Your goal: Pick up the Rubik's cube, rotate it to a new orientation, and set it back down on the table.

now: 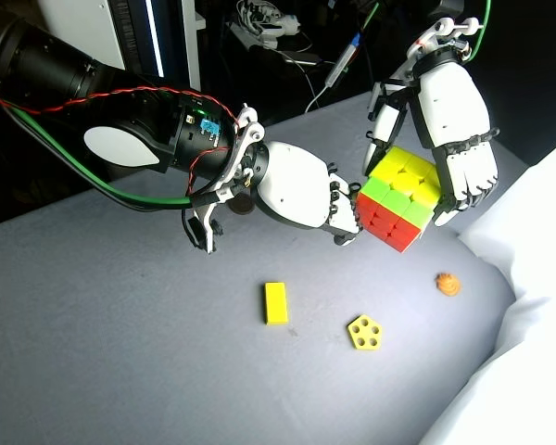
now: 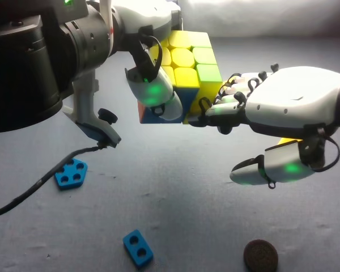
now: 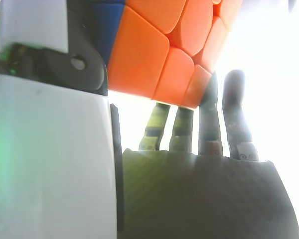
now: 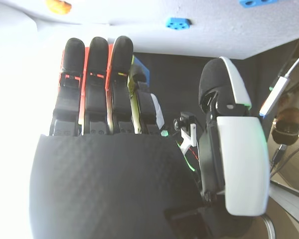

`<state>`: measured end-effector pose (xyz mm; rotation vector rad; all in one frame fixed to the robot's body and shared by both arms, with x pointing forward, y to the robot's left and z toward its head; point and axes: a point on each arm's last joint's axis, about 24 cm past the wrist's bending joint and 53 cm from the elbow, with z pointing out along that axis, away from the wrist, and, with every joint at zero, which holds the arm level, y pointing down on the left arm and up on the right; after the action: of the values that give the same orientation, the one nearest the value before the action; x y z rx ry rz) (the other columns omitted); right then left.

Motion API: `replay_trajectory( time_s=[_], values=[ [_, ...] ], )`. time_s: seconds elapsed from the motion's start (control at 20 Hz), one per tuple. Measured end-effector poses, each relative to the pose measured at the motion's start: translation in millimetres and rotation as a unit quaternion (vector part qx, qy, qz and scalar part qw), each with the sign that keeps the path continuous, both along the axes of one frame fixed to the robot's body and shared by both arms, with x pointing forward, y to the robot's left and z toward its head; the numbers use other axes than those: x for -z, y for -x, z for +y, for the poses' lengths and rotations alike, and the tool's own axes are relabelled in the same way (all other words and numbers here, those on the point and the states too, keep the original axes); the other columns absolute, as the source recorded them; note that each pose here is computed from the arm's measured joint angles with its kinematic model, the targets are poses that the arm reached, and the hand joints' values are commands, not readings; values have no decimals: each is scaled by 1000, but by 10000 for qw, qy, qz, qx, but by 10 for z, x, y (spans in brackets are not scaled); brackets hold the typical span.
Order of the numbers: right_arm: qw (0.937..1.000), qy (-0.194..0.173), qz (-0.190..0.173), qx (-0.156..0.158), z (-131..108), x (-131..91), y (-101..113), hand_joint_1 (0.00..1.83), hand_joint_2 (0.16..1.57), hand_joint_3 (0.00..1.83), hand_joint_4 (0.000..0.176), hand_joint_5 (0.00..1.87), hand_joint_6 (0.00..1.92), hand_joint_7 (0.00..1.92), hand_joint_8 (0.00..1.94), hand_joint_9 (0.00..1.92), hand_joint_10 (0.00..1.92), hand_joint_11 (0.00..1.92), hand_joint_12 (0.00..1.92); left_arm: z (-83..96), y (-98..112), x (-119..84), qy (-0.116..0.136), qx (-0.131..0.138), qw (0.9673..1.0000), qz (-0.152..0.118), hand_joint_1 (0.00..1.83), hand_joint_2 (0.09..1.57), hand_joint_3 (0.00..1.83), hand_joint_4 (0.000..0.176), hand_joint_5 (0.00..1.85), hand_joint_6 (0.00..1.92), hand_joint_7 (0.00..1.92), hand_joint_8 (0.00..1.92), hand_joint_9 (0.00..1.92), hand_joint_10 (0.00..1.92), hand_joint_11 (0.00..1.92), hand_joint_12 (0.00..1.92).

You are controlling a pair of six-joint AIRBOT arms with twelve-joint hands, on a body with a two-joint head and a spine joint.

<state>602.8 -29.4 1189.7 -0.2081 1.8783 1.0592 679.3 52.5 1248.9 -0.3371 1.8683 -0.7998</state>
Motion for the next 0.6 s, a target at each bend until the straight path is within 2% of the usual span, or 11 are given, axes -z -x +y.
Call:
replay_trajectory(
  time_s=[0.15,0.4,0.6],
  values=[
    [9998,-202,-74,-22,-25,-253,155,498,1205,0,0,118,5,208,1065,81,1132,0,1169,-13,6,2,22,24,10000,14,1175,1036,13,0,122,1672,3,1884,12,1921,0,1921],
    [9978,-623,-237,28,-130,-768,377,502,1207,0,0,138,6,188,1048,71,1107,0,1154,-67,40,4,73,119,9999,39,1158,992,0,0,162,1650,47,1847,35,1921,0,1921],
    [9973,-675,-279,115,-227,-863,426,489,1207,2,0,134,7,204,1048,93,1102,0,1194,-79,62,90,7,161,9998,82,1145,997,1,0,135,1672,32,1861,42,1921,0,1921]
  ],
)
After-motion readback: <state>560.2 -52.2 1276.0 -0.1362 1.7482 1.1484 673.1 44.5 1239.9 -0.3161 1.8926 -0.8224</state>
